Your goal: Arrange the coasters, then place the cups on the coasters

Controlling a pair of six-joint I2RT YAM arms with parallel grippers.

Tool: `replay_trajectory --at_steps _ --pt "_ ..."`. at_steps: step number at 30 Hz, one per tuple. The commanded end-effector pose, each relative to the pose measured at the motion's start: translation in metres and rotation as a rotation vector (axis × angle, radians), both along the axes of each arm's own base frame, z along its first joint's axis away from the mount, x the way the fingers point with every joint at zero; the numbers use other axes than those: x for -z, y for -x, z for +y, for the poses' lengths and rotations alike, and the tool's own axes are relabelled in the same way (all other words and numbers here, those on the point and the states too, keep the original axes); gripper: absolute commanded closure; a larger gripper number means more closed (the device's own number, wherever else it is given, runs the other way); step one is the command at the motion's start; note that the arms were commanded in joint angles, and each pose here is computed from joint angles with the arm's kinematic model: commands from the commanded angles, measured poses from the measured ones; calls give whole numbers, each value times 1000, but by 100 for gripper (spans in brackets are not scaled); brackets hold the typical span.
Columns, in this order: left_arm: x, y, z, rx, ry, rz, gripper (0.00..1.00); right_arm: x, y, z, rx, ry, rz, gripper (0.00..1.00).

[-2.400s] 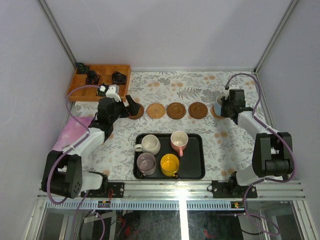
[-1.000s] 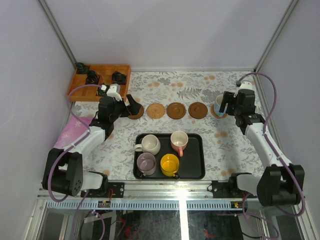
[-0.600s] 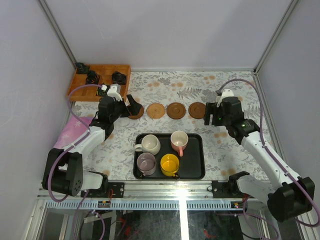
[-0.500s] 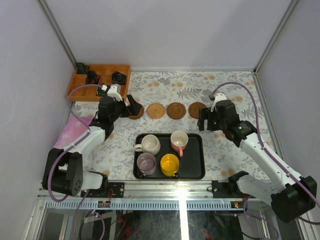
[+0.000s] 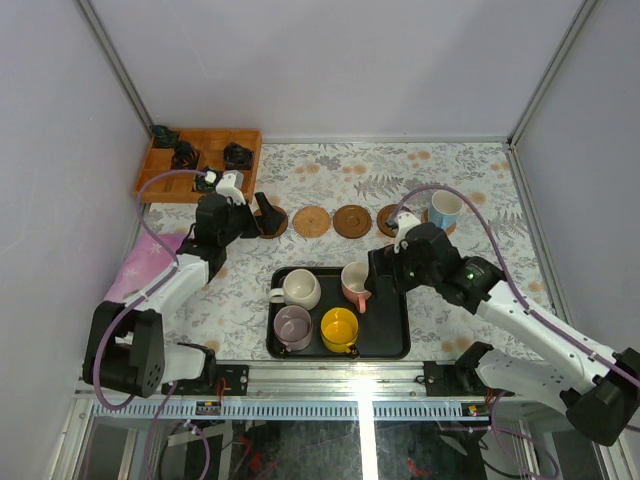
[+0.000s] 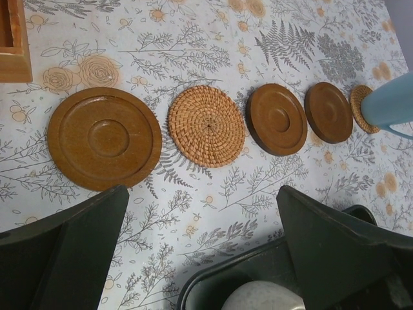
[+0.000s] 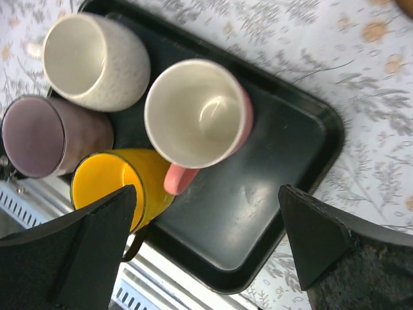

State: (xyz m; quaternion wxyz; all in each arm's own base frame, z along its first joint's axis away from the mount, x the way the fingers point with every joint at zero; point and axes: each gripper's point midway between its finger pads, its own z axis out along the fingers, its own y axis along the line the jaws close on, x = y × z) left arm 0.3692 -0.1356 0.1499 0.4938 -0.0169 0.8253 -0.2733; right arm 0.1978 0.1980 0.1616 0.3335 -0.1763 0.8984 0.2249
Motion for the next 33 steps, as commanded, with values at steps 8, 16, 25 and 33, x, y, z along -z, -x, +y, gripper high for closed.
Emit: replay_trajectory --at_steps 8,16,25,33 --pt "-4 17 1 47 -32 -8 0 41 27 37 -40 72 60 1" --pt "-4 18 -2 65 -21 -10 0 57 13 36 70 105 55 1" --pt "-5 18 -2 68 -18 -11 0 75 -2 35 121 194 51 0" --pt "-6 20 0 56 -21 -20 0 86 -2 40 126 193 76 4"
